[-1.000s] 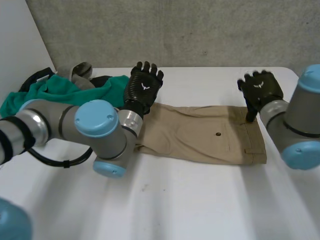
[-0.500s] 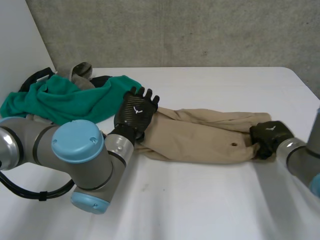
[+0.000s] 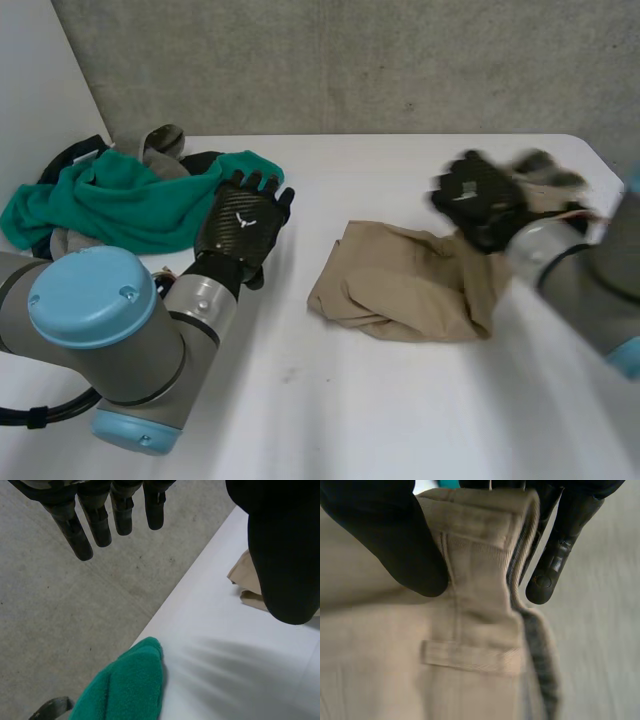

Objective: Fold the laundry.

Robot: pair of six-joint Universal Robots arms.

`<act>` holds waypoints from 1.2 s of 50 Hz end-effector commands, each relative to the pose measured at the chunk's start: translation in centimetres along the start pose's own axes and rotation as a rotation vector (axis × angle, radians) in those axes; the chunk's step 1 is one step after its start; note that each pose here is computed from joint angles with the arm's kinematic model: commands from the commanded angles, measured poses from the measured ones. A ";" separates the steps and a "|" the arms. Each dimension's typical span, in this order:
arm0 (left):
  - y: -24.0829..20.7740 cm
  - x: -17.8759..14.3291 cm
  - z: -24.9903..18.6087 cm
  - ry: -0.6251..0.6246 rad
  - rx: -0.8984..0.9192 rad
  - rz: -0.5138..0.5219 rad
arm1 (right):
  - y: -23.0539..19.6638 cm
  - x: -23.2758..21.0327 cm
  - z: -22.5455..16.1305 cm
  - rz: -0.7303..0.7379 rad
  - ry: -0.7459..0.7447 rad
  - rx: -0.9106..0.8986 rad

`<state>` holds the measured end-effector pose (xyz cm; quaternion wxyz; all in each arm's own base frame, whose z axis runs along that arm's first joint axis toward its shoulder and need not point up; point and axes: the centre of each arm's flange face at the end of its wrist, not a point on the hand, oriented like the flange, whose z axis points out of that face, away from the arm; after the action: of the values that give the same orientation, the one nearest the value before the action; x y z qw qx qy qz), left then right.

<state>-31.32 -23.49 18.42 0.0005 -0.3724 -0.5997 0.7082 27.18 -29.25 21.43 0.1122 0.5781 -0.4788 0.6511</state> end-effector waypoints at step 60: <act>1.2 8.6 6.3 0.290 -0.230 -0.057 | 5.4 -4.8 3.3 0.835 -0.098 -0.418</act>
<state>-40.25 -25.43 11.01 0.0609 -0.4552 -0.6903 0.5591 27.31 -32.75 12.78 -0.1017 0.3083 -0.8120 0.4851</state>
